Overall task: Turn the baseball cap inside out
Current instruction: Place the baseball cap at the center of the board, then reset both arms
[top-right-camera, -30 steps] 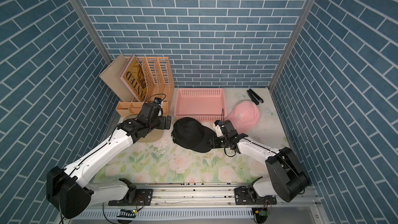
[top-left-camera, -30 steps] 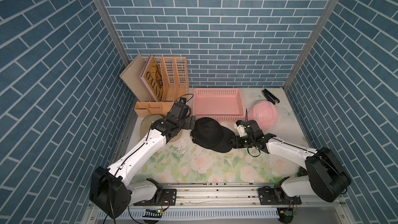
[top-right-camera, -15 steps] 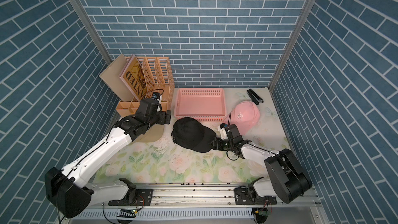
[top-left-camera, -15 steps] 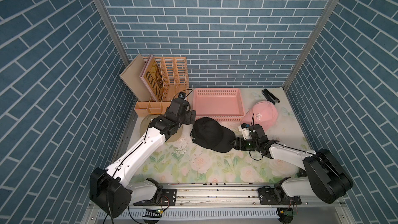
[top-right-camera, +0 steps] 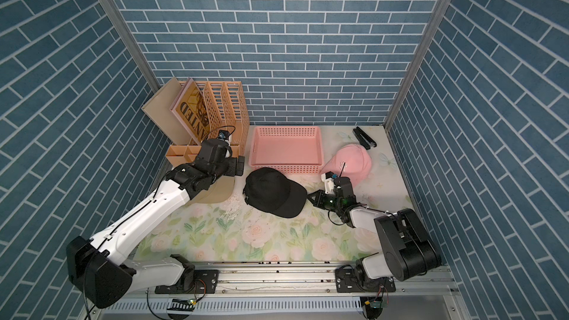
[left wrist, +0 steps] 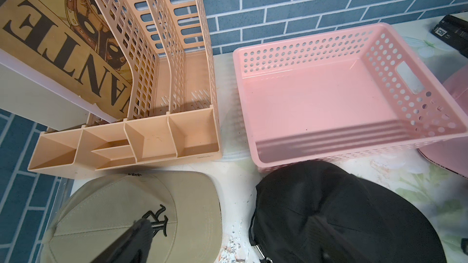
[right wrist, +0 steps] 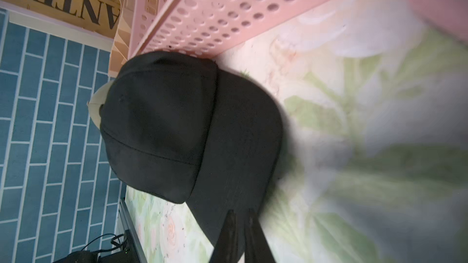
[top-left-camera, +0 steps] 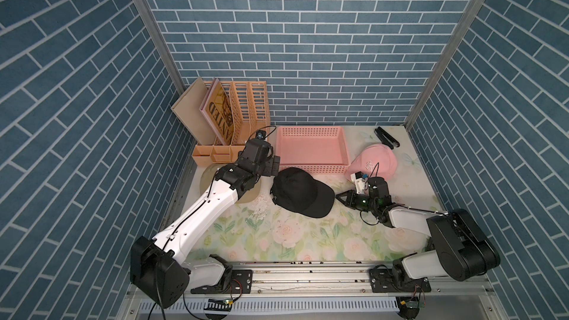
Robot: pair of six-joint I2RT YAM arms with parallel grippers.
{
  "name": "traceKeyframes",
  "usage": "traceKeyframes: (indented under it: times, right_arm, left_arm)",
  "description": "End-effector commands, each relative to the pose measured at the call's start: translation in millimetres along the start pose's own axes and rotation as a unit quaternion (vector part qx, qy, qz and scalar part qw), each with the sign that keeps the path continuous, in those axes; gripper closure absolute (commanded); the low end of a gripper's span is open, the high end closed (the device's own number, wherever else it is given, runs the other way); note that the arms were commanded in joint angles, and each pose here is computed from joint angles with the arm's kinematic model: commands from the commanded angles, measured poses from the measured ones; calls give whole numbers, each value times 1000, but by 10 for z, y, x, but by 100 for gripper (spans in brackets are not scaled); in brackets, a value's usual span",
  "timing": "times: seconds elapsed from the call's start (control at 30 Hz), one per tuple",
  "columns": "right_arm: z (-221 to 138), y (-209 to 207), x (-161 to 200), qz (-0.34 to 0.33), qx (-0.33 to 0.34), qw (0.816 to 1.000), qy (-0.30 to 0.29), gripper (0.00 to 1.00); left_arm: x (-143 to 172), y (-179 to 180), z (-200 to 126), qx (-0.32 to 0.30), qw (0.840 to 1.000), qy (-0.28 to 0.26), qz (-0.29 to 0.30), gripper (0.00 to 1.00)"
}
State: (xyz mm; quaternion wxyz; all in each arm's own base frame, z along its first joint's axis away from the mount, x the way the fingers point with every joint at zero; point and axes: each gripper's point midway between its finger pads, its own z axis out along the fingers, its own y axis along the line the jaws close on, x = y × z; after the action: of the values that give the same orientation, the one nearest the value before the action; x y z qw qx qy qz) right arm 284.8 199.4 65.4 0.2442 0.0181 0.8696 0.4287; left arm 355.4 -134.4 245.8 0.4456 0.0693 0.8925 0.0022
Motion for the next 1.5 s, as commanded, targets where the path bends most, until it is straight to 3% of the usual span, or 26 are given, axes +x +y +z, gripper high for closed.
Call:
traceKeyframes:
  times: [0.0,0.03,0.13,0.2,0.23,0.27,0.3,0.43,0.5,0.63,0.9,1.07,1.17,1.33,1.47]
  right_arm:
    - [-12,-15,-152,-7,-6,1000,-8,90]
    - [-12,-30,-164,-13,3,1000,-4,86]
    - [-127,-96,-288,-54,66,996,-15,55]
    - [-300,-97,-443,-88,112,989,-45,41]
    - [-385,-63,-530,-101,125,985,-62,30]
    - [-486,-19,-618,-113,139,980,-82,9]
    - [-580,40,-711,-126,148,976,-102,0]
    - [-949,139,-1025,-158,201,949,-183,0]
    - [-1154,58,-1182,-160,253,927,-225,0]
    - [-1411,-31,-1371,-155,294,900,-282,0]
    - [-1615,-346,-1571,-130,352,861,-344,0]
    - [-1692,-464,-1571,-131,370,839,-376,0]
    - [-1723,-497,-1584,-137,379,833,-379,0]
    - [-1713,-511,-1676,-149,388,826,-382,0]
    - [-1577,-541,-1710,-155,380,835,-367,0]
  left_arm:
    - [-47,36,-47,-11,1000,-5,6,0]
    - [-33,45,-40,-13,1000,-2,7,0]
    - [21,119,-21,-36,999,5,9,0]
    - [43,187,-32,-52,999,-1,4,0]
    - [38,215,-39,-58,998,-6,0,0]
    - [30,247,-49,-63,998,-14,-3,0]
    - [15,283,-62,-68,997,-25,-8,0]
    - [62,387,-38,-65,995,-68,-35,0]
    - [147,429,-53,-63,992,-95,-47,0]
    - [295,510,-21,-65,989,-123,-49,0]
    - [293,468,284,-23,993,-117,22,0]
    - [226,651,311,-20,986,-164,20,0]
    - [285,745,362,-11,984,-177,4,0]
    - [557,802,548,-18,976,-211,43,1]
    - [561,829,554,1,967,-251,40,0]
